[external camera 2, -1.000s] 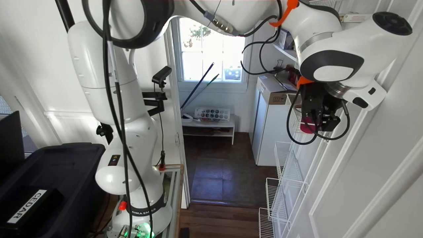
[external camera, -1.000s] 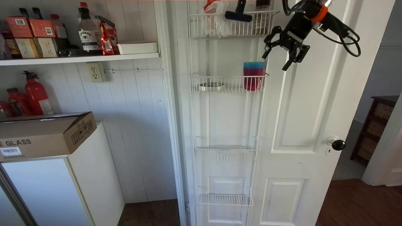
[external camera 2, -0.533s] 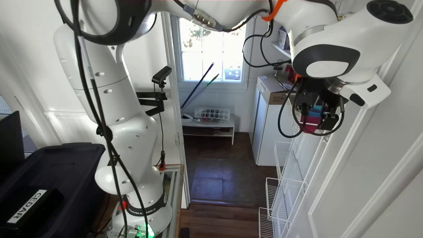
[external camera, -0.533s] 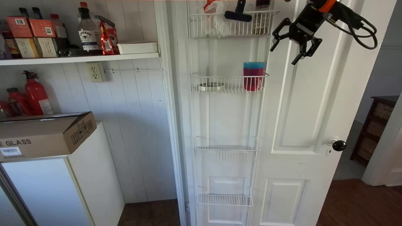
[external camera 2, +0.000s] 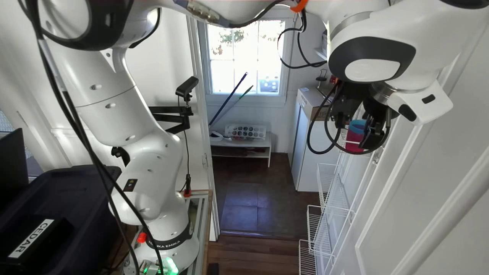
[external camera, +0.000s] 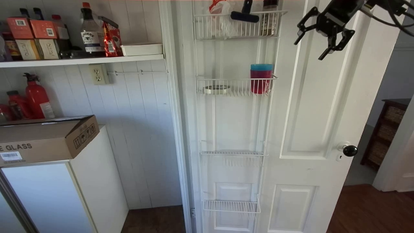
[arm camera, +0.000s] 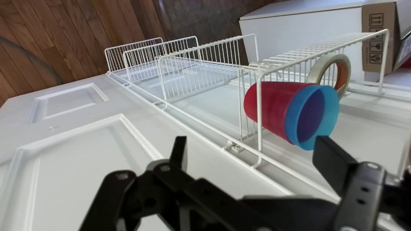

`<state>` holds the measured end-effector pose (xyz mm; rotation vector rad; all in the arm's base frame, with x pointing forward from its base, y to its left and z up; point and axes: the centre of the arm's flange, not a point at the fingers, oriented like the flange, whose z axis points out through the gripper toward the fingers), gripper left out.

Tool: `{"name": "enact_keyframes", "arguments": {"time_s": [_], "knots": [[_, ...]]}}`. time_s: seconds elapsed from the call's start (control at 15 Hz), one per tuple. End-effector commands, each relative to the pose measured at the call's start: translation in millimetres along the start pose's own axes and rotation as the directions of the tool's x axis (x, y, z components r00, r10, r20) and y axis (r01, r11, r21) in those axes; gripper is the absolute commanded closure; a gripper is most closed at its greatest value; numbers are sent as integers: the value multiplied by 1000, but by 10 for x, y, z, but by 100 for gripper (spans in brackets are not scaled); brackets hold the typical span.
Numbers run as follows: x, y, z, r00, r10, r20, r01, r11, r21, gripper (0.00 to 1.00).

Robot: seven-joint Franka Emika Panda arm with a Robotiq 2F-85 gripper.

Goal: Put the blue cup inside the pink cup then move the stacked cups to the second shelf

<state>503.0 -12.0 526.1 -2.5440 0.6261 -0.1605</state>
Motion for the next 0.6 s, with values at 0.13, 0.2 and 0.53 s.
{"name": "enact_keyframes", "arguments": {"time_s": [0.13,0.2,0.53], "knots": [[-358,304,-607,1000,-10,11,9,999,47,0],[-413,361,-701,1000,-23,9,22,998,65,0],[-310,343,-778,1000,-17,-8,17,998,60,0]]}}
